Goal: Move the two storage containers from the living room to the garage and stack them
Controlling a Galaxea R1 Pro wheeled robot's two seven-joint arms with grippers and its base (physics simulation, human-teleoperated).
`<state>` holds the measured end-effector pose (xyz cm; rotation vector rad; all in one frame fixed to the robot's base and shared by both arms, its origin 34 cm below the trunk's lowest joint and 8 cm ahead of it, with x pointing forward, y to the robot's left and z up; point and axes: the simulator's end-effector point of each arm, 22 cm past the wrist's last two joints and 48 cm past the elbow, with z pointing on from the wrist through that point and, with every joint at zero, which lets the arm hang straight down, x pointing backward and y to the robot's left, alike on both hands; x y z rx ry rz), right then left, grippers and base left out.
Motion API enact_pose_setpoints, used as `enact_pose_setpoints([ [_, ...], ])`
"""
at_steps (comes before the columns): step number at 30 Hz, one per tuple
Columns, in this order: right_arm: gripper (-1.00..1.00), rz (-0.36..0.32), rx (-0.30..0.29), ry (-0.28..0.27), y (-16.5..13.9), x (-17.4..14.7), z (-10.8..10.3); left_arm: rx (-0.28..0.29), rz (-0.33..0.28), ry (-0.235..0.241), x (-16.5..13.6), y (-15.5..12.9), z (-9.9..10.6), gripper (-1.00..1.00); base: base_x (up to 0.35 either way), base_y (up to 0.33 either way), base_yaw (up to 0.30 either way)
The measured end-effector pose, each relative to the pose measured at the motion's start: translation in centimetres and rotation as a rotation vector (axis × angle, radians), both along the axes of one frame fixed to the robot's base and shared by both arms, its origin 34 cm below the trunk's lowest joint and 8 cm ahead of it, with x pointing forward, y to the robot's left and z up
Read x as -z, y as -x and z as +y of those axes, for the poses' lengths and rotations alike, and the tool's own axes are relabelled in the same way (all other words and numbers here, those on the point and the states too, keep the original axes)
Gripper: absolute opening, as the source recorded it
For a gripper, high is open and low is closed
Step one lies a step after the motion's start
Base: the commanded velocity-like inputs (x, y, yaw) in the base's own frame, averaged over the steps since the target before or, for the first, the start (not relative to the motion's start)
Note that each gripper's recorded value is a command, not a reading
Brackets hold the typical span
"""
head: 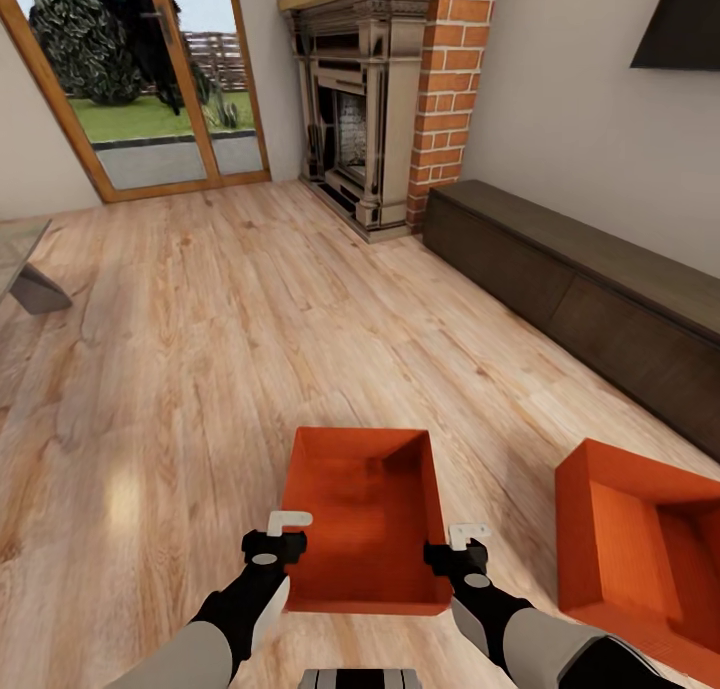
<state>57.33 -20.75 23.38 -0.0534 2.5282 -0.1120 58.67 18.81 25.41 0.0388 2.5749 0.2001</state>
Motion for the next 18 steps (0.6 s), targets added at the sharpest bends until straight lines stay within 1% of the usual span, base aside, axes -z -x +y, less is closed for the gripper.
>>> enact_pose_setpoints([
  [12,1.0,0.0,0.002,0.005,-0.01,0.03,-0.43,0.0,0.003,0.002,0.09,0.12,-0.09,1.0,0.012,0.0,0.0],
  [18,1.0,0.0,0.006,-0.008,0.02,0.02,0.22,0.0,0.005,0.002,0.14,0.2,-0.12,1.0,0.0,0.0,0.0],
])
